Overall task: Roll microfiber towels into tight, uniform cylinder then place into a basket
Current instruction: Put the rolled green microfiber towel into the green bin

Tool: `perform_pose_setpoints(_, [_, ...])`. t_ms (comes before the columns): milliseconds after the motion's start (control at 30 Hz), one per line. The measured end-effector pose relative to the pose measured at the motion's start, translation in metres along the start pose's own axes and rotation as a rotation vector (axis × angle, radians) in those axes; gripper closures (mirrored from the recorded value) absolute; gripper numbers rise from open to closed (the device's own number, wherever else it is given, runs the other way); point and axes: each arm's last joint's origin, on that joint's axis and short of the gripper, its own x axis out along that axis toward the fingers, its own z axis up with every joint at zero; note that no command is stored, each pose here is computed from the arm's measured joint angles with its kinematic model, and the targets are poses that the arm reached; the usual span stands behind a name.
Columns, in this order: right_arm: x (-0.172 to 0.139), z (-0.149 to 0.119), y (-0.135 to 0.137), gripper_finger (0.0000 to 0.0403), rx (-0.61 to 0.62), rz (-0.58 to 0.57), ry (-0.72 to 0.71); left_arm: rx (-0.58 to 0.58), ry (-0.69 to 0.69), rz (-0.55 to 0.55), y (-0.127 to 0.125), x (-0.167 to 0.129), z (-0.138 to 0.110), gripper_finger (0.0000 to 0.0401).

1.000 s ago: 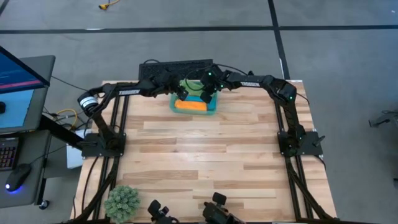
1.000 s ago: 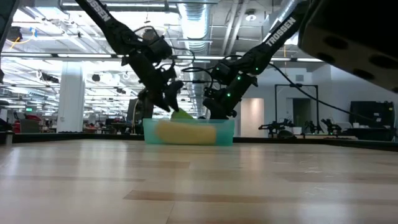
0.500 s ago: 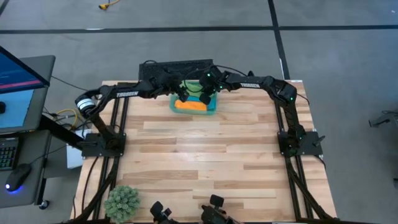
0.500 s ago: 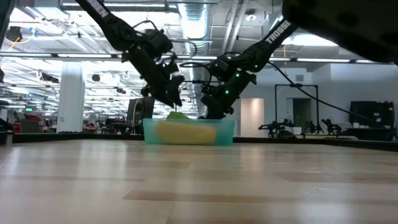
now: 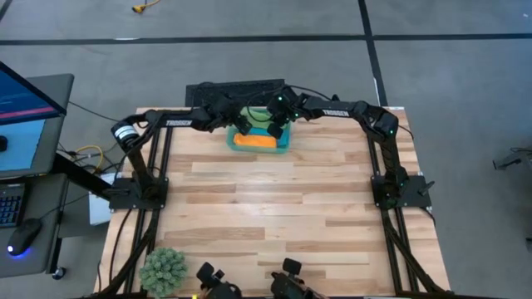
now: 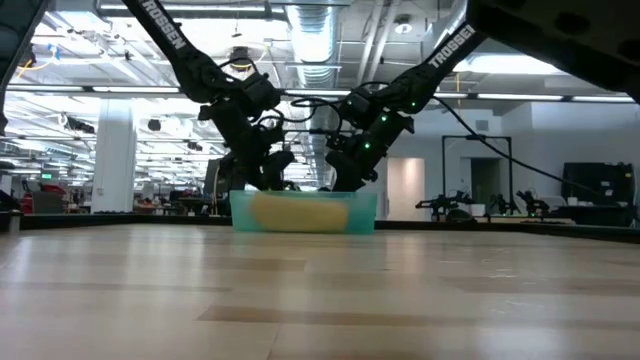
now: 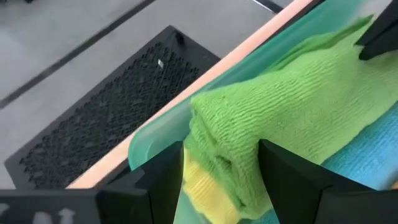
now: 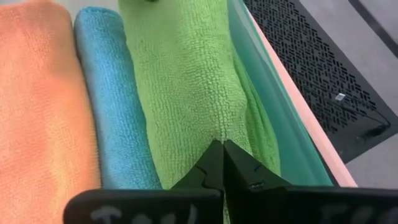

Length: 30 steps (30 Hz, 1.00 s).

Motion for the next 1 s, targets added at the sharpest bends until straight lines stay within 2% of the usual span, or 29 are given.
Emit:
perform_pose_setpoints(267, [0.0,0.0,0.002,0.0388,0.004,0.003,0.005,-0.031,0.071,-0.052,0.002,0.012,-0.01,0.0203])
perform_pose_setpoints(467, [0.0,-0.001,0.002,0.0383,0.006,0.004,0.011,-0.019,0.092,-0.031,-0.001,0.016,-0.014,0.0203])
perform_pose_setpoints(733, [-0.005,0.001,-0.001,0.0382,0.0,-0.003,-0.001,0.004,0.061,-0.079,-0.011,0.002,-0.008,0.0203])
perform_pose_setpoints(1000, [-0.032,0.016,-0.002,0.0377,-0.024,-0.018,-0.057,0.029,-0.005,-0.104,-0.015,-0.024,0.006,0.0203])
